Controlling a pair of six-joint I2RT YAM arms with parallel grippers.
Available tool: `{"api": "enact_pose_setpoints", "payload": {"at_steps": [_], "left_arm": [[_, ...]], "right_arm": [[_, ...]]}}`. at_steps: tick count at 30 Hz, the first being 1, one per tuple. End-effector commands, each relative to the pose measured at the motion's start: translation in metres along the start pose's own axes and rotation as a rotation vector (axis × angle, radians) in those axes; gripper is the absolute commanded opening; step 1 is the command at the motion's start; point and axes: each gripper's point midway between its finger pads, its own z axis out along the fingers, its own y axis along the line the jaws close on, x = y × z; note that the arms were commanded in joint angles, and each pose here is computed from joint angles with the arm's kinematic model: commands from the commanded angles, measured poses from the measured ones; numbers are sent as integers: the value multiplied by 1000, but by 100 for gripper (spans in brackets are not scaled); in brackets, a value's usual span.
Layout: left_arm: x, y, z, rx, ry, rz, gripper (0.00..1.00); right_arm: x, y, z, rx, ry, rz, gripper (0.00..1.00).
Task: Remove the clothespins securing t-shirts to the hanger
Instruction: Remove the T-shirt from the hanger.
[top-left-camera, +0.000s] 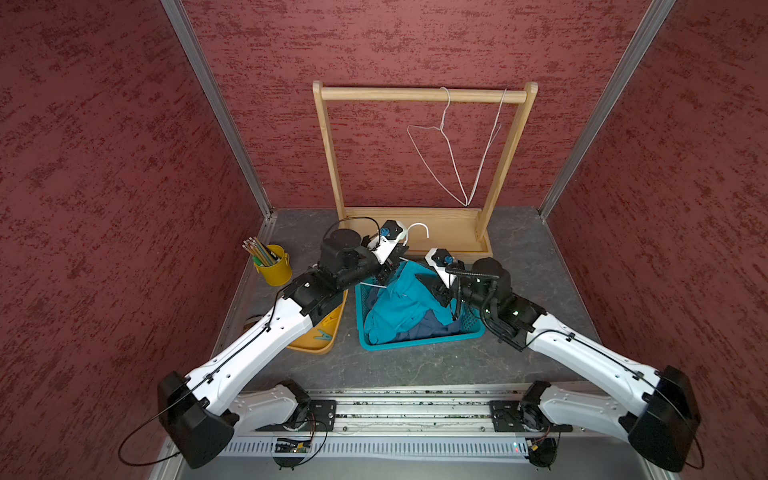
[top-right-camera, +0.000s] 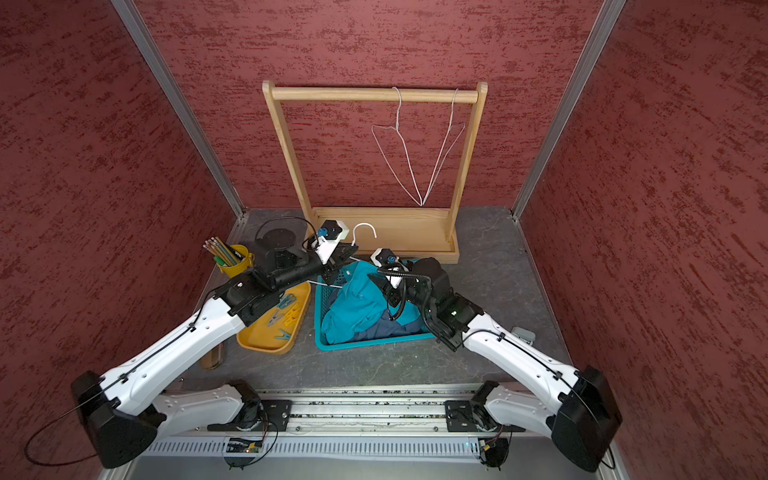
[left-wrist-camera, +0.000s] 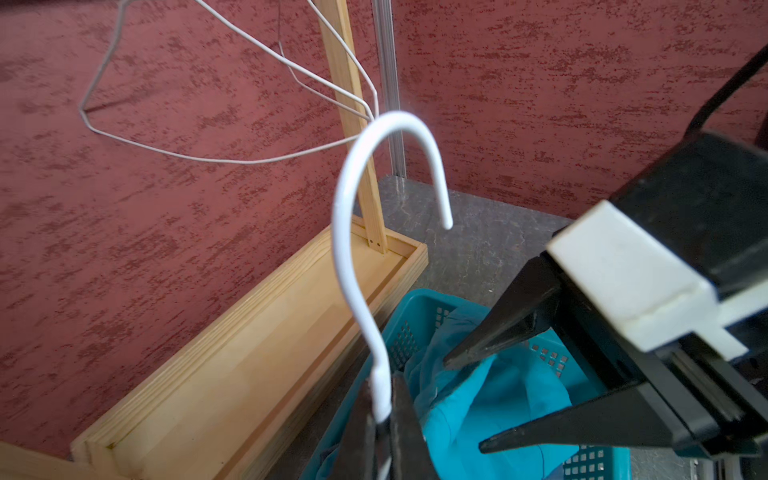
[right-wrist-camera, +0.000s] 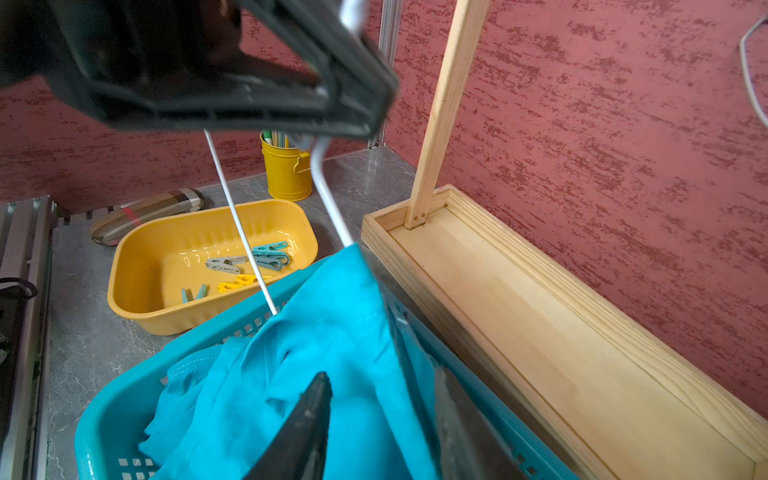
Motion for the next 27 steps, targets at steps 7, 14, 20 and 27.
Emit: {"api": "enact_pose_setpoints", "payload": {"at_steps": [7, 14, 20, 27], "left_arm": [[-27, 0, -60, -46, -84, 157, 0], [-24, -5, -114, -82, -46, 246, 0], [-17, -10, -161, -92, 35, 268, 0], [-20, 7, -167, -203, 7, 219, 0]], "right_arm": [[34, 5, 4, -4, 95, 48, 49], [47, 4, -1, 15, 128, 71, 49], [44, 2, -15, 36, 114, 83, 51], [-2, -1, -35, 43, 6, 98, 54]]}}
